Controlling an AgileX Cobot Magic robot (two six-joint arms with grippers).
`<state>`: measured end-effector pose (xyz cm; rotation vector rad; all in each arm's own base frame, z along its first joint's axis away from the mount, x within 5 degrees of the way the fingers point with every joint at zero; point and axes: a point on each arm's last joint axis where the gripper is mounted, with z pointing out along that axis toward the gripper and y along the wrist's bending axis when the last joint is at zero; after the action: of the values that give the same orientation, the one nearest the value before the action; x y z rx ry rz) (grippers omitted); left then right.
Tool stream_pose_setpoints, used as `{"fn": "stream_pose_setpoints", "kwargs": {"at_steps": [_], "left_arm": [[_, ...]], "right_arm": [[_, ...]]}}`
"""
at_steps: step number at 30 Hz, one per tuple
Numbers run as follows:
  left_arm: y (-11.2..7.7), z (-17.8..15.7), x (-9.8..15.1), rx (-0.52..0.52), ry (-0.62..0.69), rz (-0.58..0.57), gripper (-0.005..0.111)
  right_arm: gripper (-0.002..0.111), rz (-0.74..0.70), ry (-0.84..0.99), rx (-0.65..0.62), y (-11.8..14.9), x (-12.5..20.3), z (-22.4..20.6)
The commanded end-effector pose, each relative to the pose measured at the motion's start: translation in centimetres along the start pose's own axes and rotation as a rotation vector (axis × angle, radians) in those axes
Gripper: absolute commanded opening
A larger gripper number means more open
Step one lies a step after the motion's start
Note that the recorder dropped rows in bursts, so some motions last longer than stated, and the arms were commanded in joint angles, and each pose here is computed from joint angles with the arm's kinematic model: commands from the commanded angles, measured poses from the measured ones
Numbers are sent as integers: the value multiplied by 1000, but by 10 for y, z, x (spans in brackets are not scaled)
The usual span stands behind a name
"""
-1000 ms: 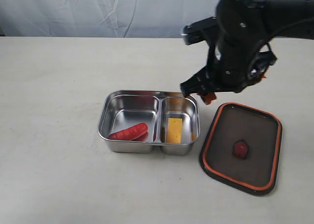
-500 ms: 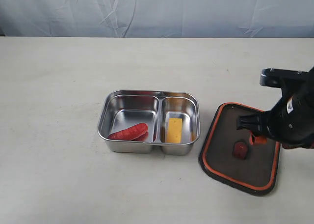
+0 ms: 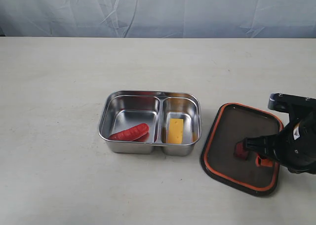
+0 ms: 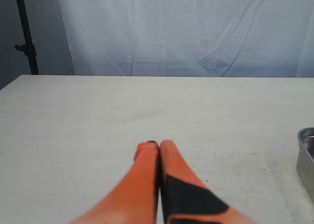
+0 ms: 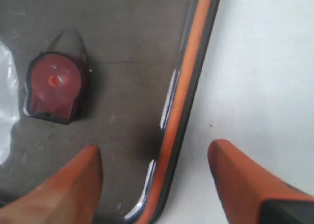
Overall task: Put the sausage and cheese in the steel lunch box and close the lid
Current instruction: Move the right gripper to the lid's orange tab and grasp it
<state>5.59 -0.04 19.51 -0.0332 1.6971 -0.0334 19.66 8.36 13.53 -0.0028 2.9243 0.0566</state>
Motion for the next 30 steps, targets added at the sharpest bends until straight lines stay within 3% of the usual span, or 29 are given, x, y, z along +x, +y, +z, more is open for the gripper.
{"fn": "stream_pose_setpoints", "kwargs": {"at_steps": [1,6,8,10,14,23,30], "left_arm": [[0,0,1,-4,-5,-5,0],[0,0,1,-4,-5,-5,0],[0,0,1,-4,-5,-5,0],[0,0,1,-4,-5,-5,0],[0,0,1,-4,-5,-5,0],[0,0,1,-4,-5,-2,0],[0,0,1,-5,-7,3,0]], "right_arm": [[62,3,14,9,-2,1,8],[62,-2,65,32,-2,3,19],[55,-3,87,42,-3,5,23],[41,-3,98,47,-3,6,25],[0,-4,100,48,-3,6,26],[0,-3,81,39,-2,4,22],[0,9,-41,31,-5,-2,-2]]}}
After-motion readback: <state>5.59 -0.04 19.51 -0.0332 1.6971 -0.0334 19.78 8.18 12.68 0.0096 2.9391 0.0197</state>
